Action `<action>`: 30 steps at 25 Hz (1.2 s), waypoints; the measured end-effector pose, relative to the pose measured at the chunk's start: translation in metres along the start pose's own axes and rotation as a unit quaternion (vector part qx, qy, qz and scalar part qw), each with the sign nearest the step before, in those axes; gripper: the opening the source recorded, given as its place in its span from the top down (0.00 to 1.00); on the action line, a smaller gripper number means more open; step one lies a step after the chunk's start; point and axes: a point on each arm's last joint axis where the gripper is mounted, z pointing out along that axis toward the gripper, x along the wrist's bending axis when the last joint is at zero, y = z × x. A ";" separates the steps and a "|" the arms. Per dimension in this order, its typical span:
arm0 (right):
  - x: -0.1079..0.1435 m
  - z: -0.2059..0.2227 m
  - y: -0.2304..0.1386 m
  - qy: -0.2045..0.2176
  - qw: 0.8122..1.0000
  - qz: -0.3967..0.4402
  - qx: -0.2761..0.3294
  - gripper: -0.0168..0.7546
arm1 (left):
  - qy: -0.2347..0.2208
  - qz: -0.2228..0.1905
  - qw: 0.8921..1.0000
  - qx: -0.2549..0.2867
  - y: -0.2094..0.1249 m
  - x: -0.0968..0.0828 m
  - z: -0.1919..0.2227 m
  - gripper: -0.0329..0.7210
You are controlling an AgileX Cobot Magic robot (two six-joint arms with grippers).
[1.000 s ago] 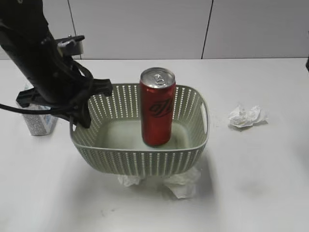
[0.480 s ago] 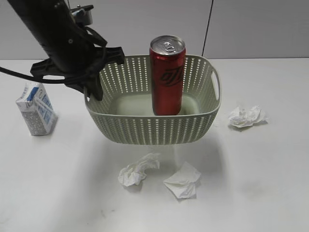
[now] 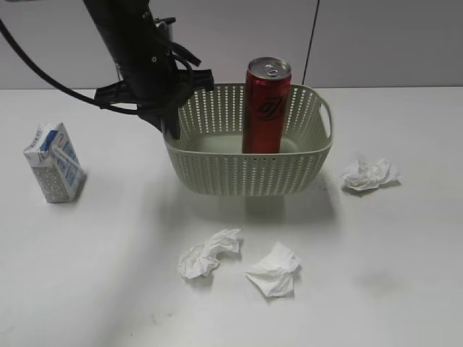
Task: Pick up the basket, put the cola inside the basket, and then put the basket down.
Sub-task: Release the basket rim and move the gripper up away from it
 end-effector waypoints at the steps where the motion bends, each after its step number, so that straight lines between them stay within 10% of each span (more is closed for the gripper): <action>1: 0.000 -0.006 -0.002 0.000 1.000 0.000 -0.023 0.21 | 0.000 -0.003 1.000 -0.002 0.005 0.002 0.003 0.96; 26: 0.000 -0.018 -0.010 -0.001 0.997 0.001 -0.074 0.33 | 0.013 0.012 1.000 0.005 0.026 0.015 0.052 0.95; 30: 0.000 -0.018 -0.010 -0.001 0.997 0.001 -0.074 0.33 | 0.008 0.014 1.000 0.003 0.026 0.014 0.051 0.77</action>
